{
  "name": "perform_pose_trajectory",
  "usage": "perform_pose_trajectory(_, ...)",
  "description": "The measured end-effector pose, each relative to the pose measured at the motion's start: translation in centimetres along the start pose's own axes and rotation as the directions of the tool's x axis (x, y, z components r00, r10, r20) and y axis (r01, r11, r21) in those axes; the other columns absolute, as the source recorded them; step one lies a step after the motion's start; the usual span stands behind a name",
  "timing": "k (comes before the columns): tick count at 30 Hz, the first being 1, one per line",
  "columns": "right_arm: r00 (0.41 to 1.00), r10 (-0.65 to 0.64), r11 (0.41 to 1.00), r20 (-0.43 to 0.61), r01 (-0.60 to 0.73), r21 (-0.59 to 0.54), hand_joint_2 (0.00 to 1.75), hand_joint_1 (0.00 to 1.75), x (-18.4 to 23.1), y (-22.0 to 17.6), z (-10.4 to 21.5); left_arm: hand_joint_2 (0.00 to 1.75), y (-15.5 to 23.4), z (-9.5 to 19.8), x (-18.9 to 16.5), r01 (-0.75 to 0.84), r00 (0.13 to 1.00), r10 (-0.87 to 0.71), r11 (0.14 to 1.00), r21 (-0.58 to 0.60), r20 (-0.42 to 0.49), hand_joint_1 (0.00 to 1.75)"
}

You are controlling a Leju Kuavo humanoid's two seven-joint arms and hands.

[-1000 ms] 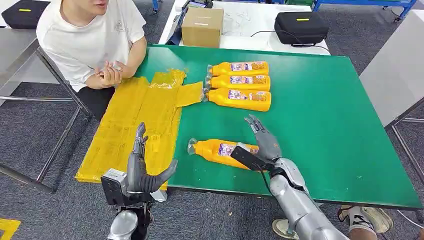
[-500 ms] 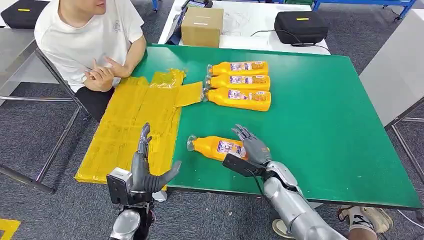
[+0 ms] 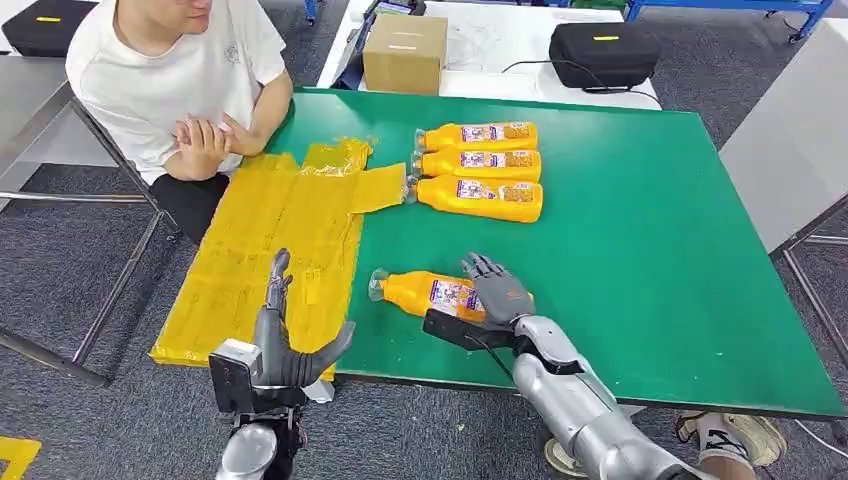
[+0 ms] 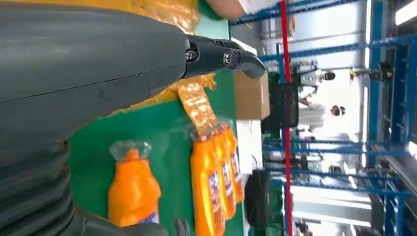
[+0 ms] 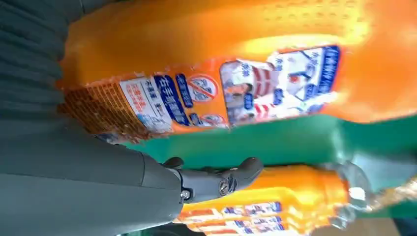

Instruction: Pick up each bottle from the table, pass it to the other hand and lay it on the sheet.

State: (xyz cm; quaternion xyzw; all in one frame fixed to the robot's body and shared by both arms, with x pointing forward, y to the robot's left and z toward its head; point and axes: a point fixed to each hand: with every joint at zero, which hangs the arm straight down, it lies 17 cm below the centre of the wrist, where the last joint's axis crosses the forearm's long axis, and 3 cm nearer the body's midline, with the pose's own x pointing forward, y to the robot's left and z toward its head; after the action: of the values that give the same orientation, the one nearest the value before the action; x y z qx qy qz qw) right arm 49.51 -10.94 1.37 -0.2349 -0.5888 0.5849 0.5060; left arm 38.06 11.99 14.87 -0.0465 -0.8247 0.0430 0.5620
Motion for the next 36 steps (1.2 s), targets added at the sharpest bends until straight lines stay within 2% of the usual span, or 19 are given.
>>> perform_pose_trajectory(6, 0.976, 0.200, 0.976, -0.088, -0.191, 0.100, 1.75, 0.00, -2.2, 0.5, -0.2, 1.75, 0.9, 0.3, -0.1, 0.022, 1.000, -0.021, 0.999, 0.024, -0.007, 0.00)
perform_pose_trajectory(9, 0.961, 0.252, 0.960, -0.113, -0.234, 0.151, 1.75, 0.00, -3.2, 0.4, -0.5, 1.75, 1.5, 0.3, -0.3, 0.035, 0.999, -0.035, 0.999, 0.037, -0.015, 0.00)
perform_pose_trajectory(10, 0.958, 0.263, 0.956, -0.114, -0.243, 0.161, 1.75, 0.31, -3.3, 0.4, -0.6, 1.75, 1.6, 0.3, -0.3, 0.036, 0.999, -0.036, 0.999, 0.039, -0.016, 0.00)
perform_pose_trajectory(11, 0.956, 0.271, 0.953, -0.113, -0.251, 0.167, 1.75, 1.62, -3.4, 0.3, -0.6, 1.75, 1.7, 0.3, -0.4, 0.037, 0.999, -0.037, 0.999, 0.040, -0.017, 0.00)
perform_pose_trajectory(12, 0.954, 0.278, 0.951, -0.114, -0.256, 0.173, 1.75, 1.75, -3.5, 0.3, -0.6, 1.75, 1.8, 0.3, -0.4, 0.038, 0.999, -0.037, 0.998, 0.042, -0.018, 0.00)
perform_pose_trajectory(18, 0.941, 0.307, 0.928, -0.143, -0.262, 0.266, 1.75, 1.75, -5.2, 0.9, -0.3, 1.75, 1.9, 0.1, -0.5, 0.031, 0.999, -0.030, 0.998, 0.052, -0.022, 0.00)
perform_pose_trajectory(23, 0.956, 0.272, 0.915, -0.114, -0.219, 0.340, 1.75, 1.75, -5.7, 1.6, 0.0, 1.75, 2.0, 0.1, -0.8, 0.020, 1.000, -0.019, 0.998, 0.054, -0.025, 0.00)
perform_pose_trajectory(33, 0.956, 0.268, 0.907, -0.121, -0.208, 0.365, 1.75, 1.75, -6.6, 1.6, 0.3, 1.75, 2.3, 0.0, -1.3, 0.023, 0.999, -0.021, 0.998, 0.060, -0.033, 0.00)
perform_pose_trajectory(36, 0.980, 0.162, 0.896, -0.112, -0.099, 0.434, 1.75, 1.75, -6.5, 2.9, 1.2, 1.75, 2.1, 0.1, -1.4, 0.009, 0.999, -0.007, 0.999, 0.053, -0.034, 0.00)
